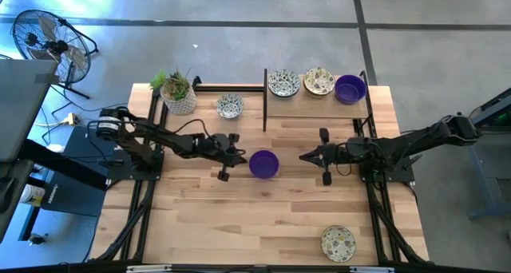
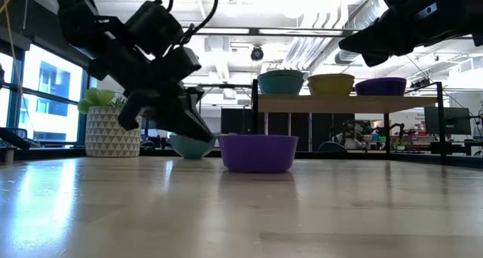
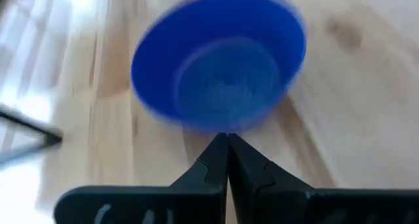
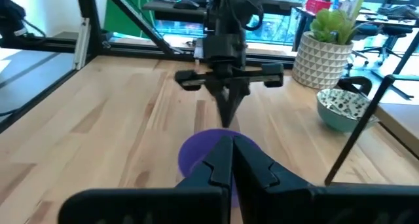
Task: Pick & Place Mini bowls
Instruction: Stack the violet bowl on the violet bowls on the shelf
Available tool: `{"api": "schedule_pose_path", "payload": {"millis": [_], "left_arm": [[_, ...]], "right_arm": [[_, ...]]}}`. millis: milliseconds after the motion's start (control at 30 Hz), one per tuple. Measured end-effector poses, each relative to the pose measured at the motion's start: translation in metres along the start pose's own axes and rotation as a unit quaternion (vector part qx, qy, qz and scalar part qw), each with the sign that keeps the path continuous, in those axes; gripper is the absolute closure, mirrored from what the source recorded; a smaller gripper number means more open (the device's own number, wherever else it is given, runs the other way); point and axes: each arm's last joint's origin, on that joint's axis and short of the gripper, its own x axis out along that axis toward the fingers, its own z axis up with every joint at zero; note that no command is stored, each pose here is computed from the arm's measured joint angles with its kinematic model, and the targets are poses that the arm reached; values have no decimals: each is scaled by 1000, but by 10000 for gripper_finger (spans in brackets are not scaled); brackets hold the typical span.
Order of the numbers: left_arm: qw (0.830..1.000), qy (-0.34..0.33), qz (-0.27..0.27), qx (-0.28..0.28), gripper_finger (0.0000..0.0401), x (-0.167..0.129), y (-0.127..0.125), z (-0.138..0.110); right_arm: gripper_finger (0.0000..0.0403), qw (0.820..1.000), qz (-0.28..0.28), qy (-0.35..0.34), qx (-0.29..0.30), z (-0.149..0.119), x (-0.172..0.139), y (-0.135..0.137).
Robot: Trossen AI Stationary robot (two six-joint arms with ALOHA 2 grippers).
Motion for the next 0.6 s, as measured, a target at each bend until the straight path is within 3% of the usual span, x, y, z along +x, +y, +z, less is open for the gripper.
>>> {"api": "schedule_pose_path", "payload": {"millis": [200, 600], "left_arm": [[1000, 11, -18, -2, 401, 20, -1, -3], [998, -36, -32, 31, 401, 33, 4, 11]], "right_arm": [[403, 1000, -11, 5, 1, -1, 0, -1], [394, 999, 11, 21, 35, -4, 0, 1]]}}
